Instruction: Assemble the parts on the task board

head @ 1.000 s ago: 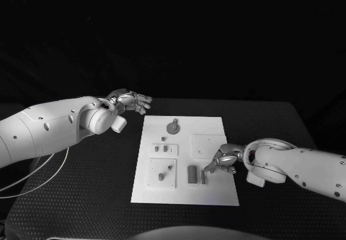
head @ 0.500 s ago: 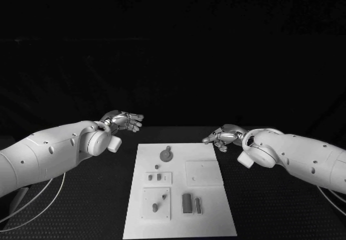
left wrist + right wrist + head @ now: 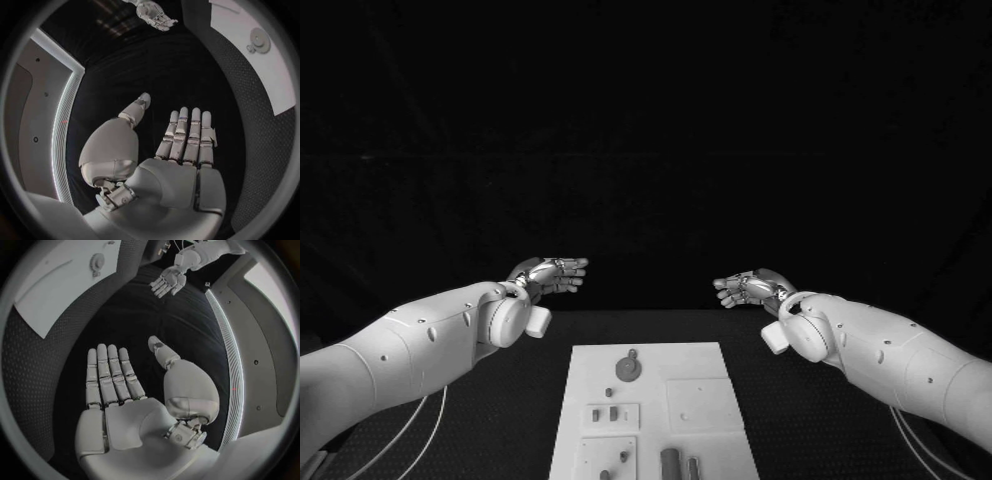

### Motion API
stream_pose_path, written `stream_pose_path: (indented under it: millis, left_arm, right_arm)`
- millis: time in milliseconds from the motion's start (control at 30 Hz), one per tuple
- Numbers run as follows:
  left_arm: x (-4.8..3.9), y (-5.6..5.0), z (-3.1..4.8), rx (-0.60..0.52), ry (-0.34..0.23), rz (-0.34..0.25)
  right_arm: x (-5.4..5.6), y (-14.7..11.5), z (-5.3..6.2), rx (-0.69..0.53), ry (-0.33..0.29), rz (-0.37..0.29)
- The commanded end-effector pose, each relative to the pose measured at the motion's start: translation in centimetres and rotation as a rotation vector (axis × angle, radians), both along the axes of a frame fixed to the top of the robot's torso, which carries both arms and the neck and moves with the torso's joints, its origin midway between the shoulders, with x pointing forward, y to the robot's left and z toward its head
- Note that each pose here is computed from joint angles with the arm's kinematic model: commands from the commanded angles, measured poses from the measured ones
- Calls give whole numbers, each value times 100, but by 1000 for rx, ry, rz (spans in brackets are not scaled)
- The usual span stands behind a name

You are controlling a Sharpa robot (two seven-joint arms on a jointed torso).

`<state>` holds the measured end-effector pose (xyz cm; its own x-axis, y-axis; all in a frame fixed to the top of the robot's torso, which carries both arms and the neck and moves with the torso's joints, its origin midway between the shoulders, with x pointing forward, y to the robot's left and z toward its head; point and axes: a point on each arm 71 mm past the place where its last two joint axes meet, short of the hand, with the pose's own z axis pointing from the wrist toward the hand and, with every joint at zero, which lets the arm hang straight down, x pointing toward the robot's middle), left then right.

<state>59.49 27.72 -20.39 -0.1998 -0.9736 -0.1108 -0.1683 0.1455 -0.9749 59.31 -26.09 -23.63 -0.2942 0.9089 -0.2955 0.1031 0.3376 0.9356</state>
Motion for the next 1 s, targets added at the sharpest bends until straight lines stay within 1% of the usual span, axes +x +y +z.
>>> stream_pose_path:
  millis: [33, 133, 167, 233, 367, 500, 600, 667, 700, 833, 900, 933, 1000]
  left_arm:
    - [-5, -53, -33, -68, -8, -48]
    - [-23, -63, -99, -71, 3, -56]
    - [-14, -7, -85, -18, 12, -9]
    - [-25, -18, -93, -20, 10, -7]
    - [-76, -70, -127, -30, 0, 1]
    - [-174, -162, -181, -47, -19, 17]
    - [-288, -259, -227, -64, -38, 35]
    - [-383, -332, -255, -76, -54, 49]
    - [-462, -389, -272, -85, -66, 61]
    - [-683, -533, -293, -107, -98, 92]
    - [-798, -599, -292, -115, -114, 108]
    - [-885, -646, -286, -121, -125, 119]
    - [-992, -700, -274, -128, -139, 133]
  right_arm:
    - [9, -5, 35, 80, -35, -12]
    - [0, -22, 37, 80, -35, -13]
    - [1, -15, 9, 32, -10, -10]
    - [-6, -6, 9, 36, -13, -12]
    - [-45, 36, 7, 56, -28, -20]
    - [-121, 109, 5, 91, -54, -36]
    - [-212, 185, 6, 128, -77, -55]
    - [-291, 242, 8, 156, -94, -71]
    - [-357, 285, 10, 177, -105, -85]
    - [-548, 394, 22, 228, -129, -124]
    - [-650, 445, 31, 250, -138, -144]
    - [-730, 481, 38, 266, -143, -159]
    - [-841, 527, 51, 285, -147, -180]
